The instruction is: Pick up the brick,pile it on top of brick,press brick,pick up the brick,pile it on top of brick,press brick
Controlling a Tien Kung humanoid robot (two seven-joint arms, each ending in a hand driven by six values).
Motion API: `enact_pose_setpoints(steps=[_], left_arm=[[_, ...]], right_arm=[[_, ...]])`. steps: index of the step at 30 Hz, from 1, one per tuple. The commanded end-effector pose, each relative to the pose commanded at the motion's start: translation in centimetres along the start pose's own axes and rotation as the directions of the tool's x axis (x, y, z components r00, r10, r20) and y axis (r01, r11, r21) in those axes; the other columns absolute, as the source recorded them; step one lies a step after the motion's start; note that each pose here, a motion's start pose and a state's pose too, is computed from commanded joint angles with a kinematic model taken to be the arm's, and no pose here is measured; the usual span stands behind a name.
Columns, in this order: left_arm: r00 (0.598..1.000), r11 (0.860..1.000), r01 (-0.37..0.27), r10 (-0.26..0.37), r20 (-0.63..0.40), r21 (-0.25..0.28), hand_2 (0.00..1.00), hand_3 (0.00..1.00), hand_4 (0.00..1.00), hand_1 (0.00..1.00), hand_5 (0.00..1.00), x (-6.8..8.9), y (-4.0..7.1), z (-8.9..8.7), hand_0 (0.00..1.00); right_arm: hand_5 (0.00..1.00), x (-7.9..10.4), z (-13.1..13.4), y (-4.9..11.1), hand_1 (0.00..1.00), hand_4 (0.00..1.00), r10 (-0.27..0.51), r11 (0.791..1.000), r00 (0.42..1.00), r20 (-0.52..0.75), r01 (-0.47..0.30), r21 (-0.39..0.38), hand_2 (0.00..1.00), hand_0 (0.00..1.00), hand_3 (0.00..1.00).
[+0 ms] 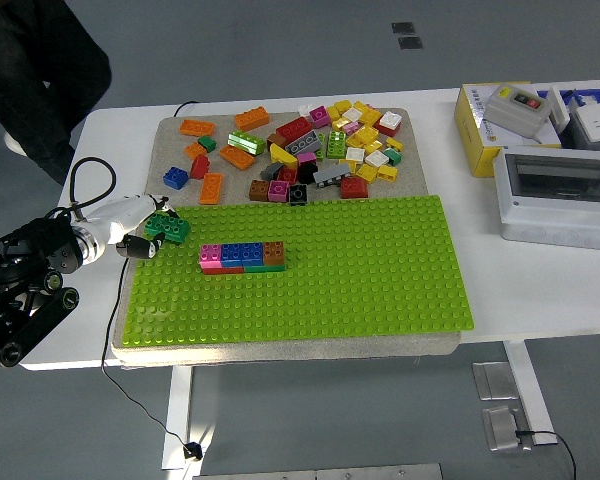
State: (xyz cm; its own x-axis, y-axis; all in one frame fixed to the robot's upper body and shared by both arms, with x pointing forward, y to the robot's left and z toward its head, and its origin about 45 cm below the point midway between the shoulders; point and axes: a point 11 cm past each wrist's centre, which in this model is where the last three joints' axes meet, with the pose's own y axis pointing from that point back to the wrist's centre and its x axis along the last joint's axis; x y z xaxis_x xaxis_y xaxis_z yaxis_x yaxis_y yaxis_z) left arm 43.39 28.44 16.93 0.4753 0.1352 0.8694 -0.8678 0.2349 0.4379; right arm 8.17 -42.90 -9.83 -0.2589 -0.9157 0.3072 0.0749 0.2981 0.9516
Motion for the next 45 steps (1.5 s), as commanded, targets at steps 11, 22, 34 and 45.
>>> enact_pose_setpoints(steps=[11, 22, 34, 45], left_arm=[[0.995, 0.998, 0.031, -0.026, -0.096, 0.050, 0.996, 0.528, 0.348, 0.998, 0.097, 1.3, 2.3, 0.0, 0.998], [0.968, 0.999, 0.035, -0.029, -0.248, 0.020, 0.980, 0.528, 0.386, 0.996, 0.127, 2.5, 4.2, 3.2, 0.998], [0.969, 0.997, 0.055, -0.068, -0.238, -0.062, 0.942, 0.525, 0.494, 0.966, 0.187, 2.1, 3.7, 9.6, 0.997], [0.983, 0.989, 0.065, -0.086, -0.159, -0.132, 0.937, 0.529, 0.555, 0.950, 0.242, 1.3, 3.2, 14.0, 0.991]], right_arm=[[0.998, 0.4, 0.2, -0.1, 0.637, 0.619, 0.006, 1.000, 1.000, 0.007, -0.006, 0.002, 0.504, 0.698, 0.772], [0.998, 0.7, 0.3, -0.1, 0.635, 0.620, 0.012, 1.000, 1.000, 0.002, -0.012, -0.001, 0.489, 0.696, 0.768], [0.998, 0.6, 0.4, -0.1, 0.636, 0.621, 0.012, 1.000, 1.000, -0.001, -0.012, -0.002, 0.484, 0.698, 0.768], [0.998, 0.7, 0.2, -0.1, 0.635, 0.621, 0.014, 1.000, 1.000, -0.002, -0.014, 0.006, 0.472, 0.696, 0.767]])
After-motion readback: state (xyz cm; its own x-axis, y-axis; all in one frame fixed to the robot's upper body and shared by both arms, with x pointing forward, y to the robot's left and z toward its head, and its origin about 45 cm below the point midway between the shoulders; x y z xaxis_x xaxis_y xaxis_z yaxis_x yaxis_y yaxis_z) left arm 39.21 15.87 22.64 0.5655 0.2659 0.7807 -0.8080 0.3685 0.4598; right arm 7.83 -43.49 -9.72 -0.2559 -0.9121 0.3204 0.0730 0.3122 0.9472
